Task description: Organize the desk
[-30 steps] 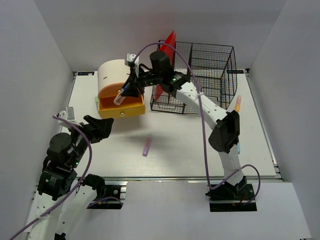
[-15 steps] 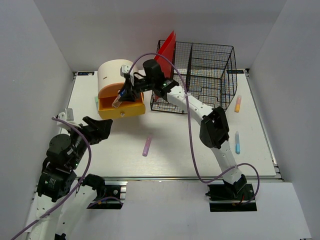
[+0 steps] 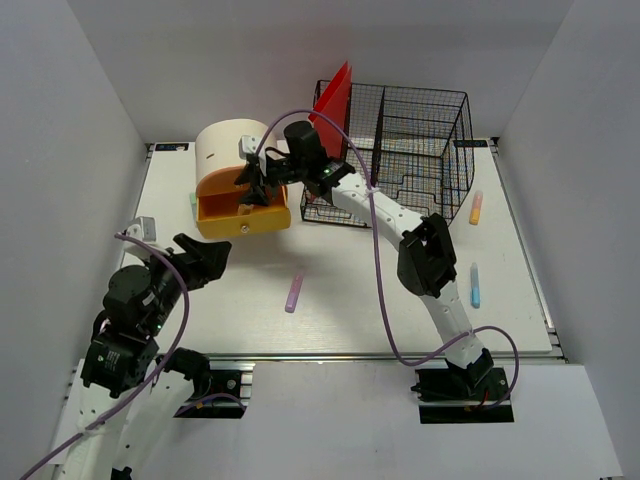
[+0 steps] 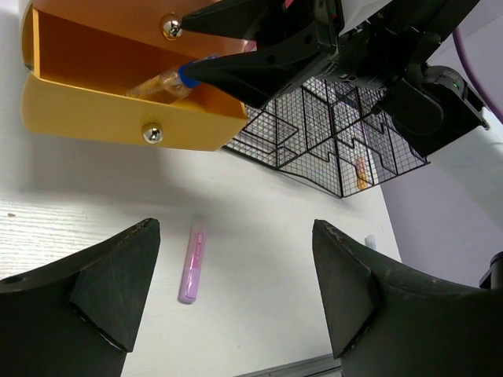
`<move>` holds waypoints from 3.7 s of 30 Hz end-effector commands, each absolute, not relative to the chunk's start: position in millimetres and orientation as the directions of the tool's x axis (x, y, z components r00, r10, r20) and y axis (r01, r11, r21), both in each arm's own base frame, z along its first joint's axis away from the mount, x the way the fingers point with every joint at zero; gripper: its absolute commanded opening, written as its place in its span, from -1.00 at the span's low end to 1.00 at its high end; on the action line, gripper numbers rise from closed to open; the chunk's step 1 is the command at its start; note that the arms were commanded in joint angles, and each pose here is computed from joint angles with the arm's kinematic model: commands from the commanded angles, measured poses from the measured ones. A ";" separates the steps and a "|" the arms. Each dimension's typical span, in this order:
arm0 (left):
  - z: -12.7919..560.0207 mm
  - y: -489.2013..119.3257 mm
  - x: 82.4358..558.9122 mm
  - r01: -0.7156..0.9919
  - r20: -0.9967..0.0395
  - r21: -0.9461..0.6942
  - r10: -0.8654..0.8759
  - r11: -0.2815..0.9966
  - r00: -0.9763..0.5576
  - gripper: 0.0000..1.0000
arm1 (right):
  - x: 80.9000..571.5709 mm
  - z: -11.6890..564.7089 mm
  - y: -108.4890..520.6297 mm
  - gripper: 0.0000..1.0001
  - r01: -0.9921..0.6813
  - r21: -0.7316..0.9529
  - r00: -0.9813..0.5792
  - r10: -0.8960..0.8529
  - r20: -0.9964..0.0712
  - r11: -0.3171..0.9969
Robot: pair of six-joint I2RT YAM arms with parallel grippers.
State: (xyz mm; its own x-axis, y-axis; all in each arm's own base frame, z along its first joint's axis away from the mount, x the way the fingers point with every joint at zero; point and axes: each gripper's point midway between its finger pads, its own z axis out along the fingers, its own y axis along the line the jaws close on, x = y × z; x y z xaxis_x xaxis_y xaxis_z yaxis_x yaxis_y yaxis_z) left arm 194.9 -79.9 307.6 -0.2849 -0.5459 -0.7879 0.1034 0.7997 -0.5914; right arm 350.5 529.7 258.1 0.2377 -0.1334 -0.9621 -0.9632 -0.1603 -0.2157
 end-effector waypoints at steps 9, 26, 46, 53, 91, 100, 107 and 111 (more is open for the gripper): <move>316.7 -89.6 199.7 0.144 -0.785 -0.599 -0.542 0.788 -0.302 0.76 | 347.0 301.6 512.3 0.08 -0.942 -0.307 0.320 -0.089 -0.943 -0.135; 274.2 -122.4 234.7 0.175 -0.768 -0.574 -0.452 0.800 -0.454 -0.40 | 302.1 349.1 371.9 -1.00 -0.999 -0.034 0.027 -0.209 -0.977 0.029; 200.0 -89.0 289.4 -0.101 -0.786 -0.399 -0.397 0.911 -0.473 -0.03 | 274.6 286.0 213.7 -1.00 -0.855 -0.009 -0.081 -0.150 -0.985 0.518; 201.9 -94.8 302.8 -0.099 -0.785 -0.425 -0.421 0.900 -0.455 -0.55 | 274.7 271.2 203.8 -1.00 -0.869 0.034 -0.104 -0.115 -0.988 0.494; 184.1 -74.5 400.3 -0.338 -0.828 -0.328 -0.441 0.882 -0.346 -0.75 | 264.1 258.6 190.5 -1.00 -0.886 0.003 -0.072 -0.133 -0.989 0.463; 179.7 -79.2 419.7 -0.347 -0.828 -0.360 -0.468 0.866 -0.309 -0.87 | 264.7 255.1 190.4 -1.00 -0.889 0.011 -0.083 -0.136 -0.987 0.458; 175.2 -74.9 431.7 -0.382 -0.823 -0.387 -0.501 0.839 -0.266 -0.98 | 265.7 256.6 188.8 -1.00 -0.887 0.005 -0.076 -0.137 -0.988 0.461; 174.5 -73.7 436.6 -0.391 -0.828 -0.384 -0.500 0.836 -0.255 -0.99 | 266.2 255.7 187.6 -1.00 -0.886 0.006 -0.079 -0.138 -0.987 0.464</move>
